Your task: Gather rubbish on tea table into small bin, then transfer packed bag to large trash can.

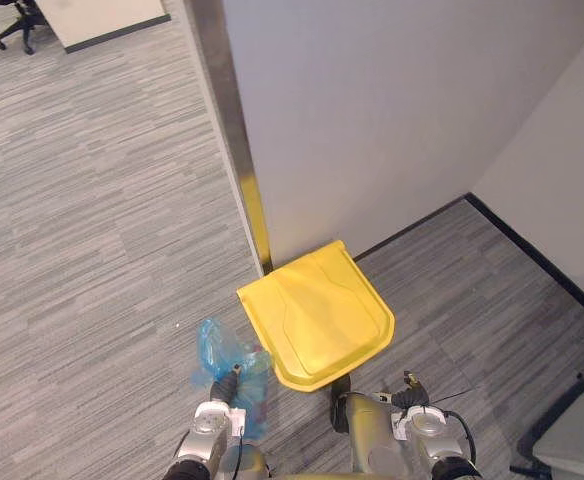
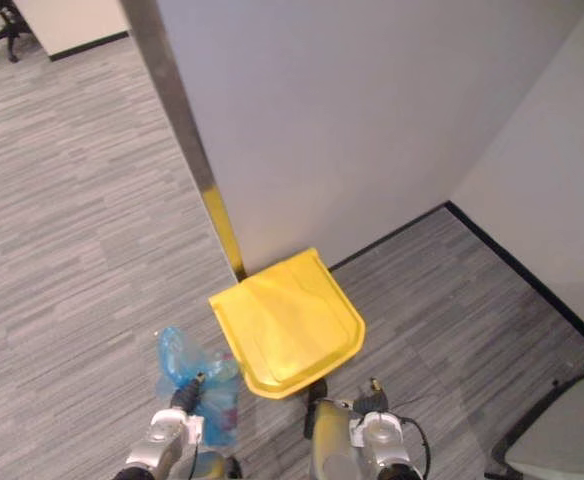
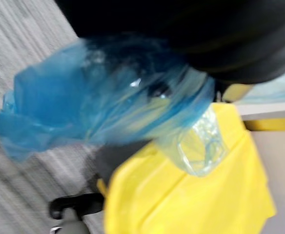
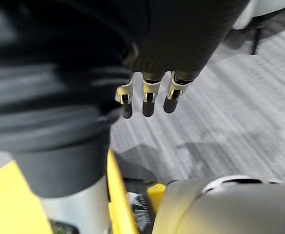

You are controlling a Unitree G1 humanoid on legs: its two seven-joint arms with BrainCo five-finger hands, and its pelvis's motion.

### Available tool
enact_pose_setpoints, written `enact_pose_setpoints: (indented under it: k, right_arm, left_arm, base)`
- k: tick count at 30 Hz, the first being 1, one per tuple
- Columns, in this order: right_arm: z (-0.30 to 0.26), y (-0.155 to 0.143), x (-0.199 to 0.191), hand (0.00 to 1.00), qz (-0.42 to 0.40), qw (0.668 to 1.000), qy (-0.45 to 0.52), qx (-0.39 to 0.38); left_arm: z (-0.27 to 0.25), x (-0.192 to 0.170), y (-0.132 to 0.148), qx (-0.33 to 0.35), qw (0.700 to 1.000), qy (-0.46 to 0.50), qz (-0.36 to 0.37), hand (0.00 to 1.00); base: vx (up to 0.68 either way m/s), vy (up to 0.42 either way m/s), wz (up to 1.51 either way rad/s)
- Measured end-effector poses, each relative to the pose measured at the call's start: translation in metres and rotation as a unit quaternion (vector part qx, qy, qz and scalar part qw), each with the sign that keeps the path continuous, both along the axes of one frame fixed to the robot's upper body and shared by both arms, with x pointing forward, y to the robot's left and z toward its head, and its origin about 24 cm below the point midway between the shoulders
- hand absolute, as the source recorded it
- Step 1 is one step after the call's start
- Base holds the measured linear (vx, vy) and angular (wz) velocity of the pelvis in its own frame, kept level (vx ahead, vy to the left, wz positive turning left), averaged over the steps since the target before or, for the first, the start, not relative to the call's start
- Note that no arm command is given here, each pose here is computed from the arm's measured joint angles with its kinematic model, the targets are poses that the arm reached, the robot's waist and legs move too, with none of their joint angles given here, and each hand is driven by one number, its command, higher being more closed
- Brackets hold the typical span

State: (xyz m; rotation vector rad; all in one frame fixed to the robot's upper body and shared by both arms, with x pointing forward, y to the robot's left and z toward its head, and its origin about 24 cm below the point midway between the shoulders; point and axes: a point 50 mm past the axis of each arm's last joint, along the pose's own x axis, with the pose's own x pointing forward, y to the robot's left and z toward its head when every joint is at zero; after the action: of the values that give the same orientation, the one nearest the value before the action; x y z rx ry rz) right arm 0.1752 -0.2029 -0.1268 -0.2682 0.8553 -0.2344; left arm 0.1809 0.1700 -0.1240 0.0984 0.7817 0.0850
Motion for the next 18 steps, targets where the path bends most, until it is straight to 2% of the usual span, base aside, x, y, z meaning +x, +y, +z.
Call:
enact_pose_setpoints:
  k: [11, 18]
  right_arm:
    - [-0.012, -0.005, -0.026, 0.0, 0.006, 0.999, 0.044, -0.005]
    - [-0.016, -0.003, -0.039, 0.0, 0.001, 0.998, 0.058, 0.001]
  left_arm:
    - [-0.01, -0.022, -0.005, -0.008, 1.0, 0.03, 0.001, 1.0]
    - [-0.013, -0.027, -0.013, -0.018, 0.999, 0.038, -0.017, 1.0]
  base:
    - [0.12, 0.04, 0.13]
    - [-0.08, 0.124, -0.05]
